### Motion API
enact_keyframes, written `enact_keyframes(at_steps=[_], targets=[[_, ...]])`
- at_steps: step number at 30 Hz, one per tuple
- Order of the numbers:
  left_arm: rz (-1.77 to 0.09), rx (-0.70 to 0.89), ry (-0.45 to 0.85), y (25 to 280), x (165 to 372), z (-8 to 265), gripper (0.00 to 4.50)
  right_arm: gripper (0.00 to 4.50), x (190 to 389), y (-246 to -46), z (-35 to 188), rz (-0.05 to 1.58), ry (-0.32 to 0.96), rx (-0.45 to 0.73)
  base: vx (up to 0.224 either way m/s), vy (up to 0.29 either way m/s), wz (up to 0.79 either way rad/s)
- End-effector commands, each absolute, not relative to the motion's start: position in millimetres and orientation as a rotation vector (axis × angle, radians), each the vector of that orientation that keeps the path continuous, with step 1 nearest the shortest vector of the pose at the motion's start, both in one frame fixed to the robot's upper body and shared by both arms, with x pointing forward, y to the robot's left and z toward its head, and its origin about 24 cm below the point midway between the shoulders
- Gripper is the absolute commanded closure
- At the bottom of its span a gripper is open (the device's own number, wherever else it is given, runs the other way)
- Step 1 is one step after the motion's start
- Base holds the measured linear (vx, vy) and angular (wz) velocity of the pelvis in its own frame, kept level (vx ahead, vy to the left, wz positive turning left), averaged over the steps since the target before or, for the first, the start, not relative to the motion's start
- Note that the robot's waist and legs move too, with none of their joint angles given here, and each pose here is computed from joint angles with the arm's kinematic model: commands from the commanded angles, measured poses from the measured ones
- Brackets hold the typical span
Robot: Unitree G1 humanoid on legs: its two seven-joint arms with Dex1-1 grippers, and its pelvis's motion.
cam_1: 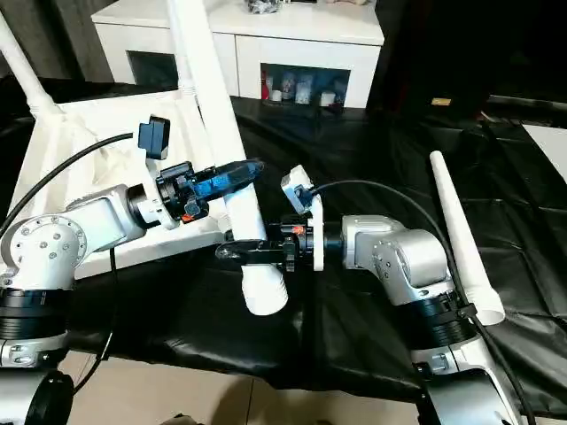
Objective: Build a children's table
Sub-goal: Insert table leg to table base
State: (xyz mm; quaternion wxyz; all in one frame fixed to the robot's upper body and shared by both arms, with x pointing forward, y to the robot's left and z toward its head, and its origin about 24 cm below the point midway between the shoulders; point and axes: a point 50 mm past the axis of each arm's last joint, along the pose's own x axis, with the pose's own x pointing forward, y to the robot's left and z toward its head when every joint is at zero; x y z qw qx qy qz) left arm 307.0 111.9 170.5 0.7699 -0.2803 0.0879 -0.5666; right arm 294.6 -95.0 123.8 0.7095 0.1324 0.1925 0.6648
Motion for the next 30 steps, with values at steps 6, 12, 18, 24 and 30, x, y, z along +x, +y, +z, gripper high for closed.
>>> enact_keyframes(at_steps=[6, 12, 18, 24, 30], targets=[[-1.096, -0.472, 0.136, 117.5, 318.1, 178.3, 2.65, 2.10, 307.4, -96.1, 137.2, 1.385, 0.291, 0.269, 0.000, 0.000, 0.00], [-0.875, -0.205, 0.055, 121.8, 331.8, 185.6, 2.66, 1.58, 321.9, -97.4, 143.5, 1.199, 0.147, 0.052, 0.000, 0.000, 0.00], [-0.829, -0.166, 0.042, 118.4, 332.8, 183.8, 2.66, 1.51, 328.6, -91.6, 134.1, 1.072, 0.156, -0.053, 0.000, 0.000, 0.00], [-0.837, -0.163, 0.043, 109.5, 331.0, 179.3, 2.66, 1.51, 331.1, -79.1, 122.9, 1.014, 0.190, -0.063, 0.000, 0.000, 0.00], [-0.850, -0.166, 0.033, 107.4, 331.2, 181.1, 2.66, 1.51, 330.3, -72.4, 116.3, 1.009, 0.232, -0.074, 0.000, 0.000, 0.00]])
